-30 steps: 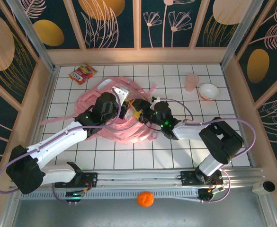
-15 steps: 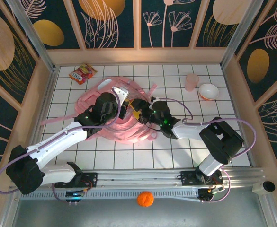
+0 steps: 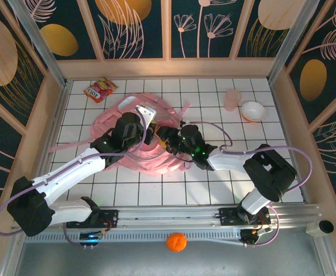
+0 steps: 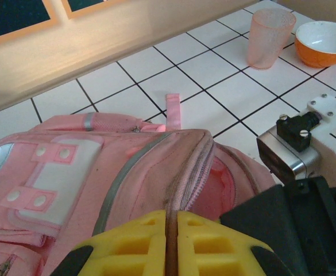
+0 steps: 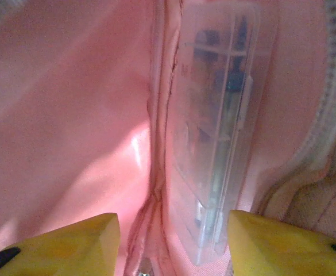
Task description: Pack the student bag
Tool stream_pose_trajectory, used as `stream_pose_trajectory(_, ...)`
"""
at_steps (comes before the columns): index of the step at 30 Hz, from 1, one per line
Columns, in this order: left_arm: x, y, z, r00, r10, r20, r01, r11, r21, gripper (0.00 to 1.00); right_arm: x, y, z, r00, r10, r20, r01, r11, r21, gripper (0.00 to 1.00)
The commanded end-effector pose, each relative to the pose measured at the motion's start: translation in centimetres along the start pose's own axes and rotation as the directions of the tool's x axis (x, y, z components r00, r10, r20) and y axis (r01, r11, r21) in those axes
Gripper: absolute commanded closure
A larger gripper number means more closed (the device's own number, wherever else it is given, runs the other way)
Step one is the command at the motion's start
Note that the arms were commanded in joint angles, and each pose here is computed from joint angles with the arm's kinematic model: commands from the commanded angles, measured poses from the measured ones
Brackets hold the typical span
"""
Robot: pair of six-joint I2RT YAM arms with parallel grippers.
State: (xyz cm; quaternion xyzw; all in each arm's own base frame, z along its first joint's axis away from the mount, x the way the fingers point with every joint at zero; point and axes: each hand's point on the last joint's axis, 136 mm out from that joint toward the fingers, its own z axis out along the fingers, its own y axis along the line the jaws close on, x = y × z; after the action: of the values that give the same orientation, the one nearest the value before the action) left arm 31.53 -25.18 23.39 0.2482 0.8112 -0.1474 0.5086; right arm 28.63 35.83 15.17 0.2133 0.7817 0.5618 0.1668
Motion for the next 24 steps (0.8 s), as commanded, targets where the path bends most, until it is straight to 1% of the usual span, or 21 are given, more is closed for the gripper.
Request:
stream_pose_trajectory(1,-6.5,-0.7,-2.1,0.976,-0.017,0.215,0.008,0.999,0.044,0.90,0.3,-0.8,0.1,1.000,-0.020,0.010,0.019,0.998,0.054,0.48)
stream_pose_trajectory(4,-6.9,-0.8,-2.3,0.972,-0.021,0.234,0.010,0.999,0.051,0.90,0.6,-0.6,0.9,0.999,-0.032,0.004,0.031,0.998,0.057,0.50)
stream_pose_trajectory(8,-7.1,-1.1,-2.3,0.971,-0.022,0.239,0.006,0.998,0.068,0.90,0.6,0.1,2.5,1.000,-0.029,-0.012,0.029,0.999,0.022,0.57)
stream_pose_trajectory(13,-7.0,-1.8,-2.4,0.967,-0.055,0.249,0.027,0.993,0.116,0.90,0.0,1.3,4.0,1.000,-0.019,0.013,0.019,0.999,-0.027,0.63)
stream_pose_trajectory(18,-7.1,-2.4,-2.4,0.964,-0.077,0.253,0.038,0.987,0.156,0.91,-0.7,2.0,5.5,0.999,-0.027,0.030,0.028,0.999,-0.046,0.65)
stream_pose_trajectory(24,-6.9,-2.0,-2.5,0.966,-0.063,0.250,0.030,0.991,0.132,0.91,-1.9,1.9,6.2,0.998,-0.029,0.055,0.032,0.998,-0.051,0.66)
